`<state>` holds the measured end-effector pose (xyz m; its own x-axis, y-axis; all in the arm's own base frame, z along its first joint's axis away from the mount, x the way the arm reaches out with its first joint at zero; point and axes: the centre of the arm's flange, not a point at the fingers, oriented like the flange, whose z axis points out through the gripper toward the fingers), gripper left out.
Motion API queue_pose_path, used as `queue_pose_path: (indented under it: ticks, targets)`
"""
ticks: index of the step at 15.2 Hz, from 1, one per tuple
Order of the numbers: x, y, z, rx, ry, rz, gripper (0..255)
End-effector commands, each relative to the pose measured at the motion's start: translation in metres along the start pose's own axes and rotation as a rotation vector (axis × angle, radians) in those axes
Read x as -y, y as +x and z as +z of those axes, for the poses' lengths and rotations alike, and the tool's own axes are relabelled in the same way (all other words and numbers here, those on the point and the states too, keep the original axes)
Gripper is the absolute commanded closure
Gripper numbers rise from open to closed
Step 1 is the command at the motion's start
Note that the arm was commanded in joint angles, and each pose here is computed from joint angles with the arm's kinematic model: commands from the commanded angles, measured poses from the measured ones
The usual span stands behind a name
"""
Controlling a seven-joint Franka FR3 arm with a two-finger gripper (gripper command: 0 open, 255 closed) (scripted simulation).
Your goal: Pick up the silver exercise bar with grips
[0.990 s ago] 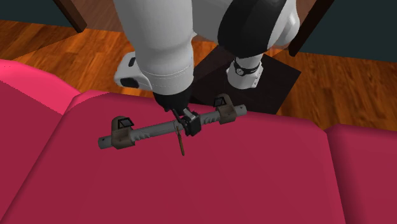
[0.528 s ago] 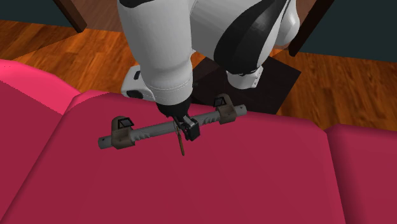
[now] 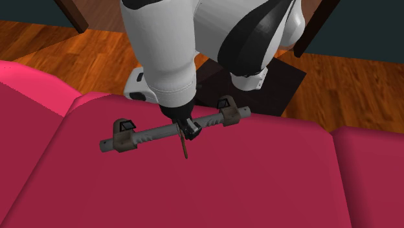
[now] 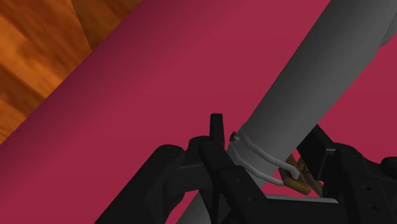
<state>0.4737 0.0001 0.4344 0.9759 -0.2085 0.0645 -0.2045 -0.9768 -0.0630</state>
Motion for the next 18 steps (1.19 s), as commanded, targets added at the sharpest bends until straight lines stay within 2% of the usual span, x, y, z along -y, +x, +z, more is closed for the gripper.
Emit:
queue_pose_path:
  ticks: [1, 3, 18]
  targets:
    - [0.000, 0.000, 0.001, 0.001, 0.000, 0.000, 255]
    - [0.000, 0.000, 0.001, 0.001, 0.000, 0.000, 255]
    - [0.005, 0.005, -0.078, 0.001, 0.000, 0.000, 255]
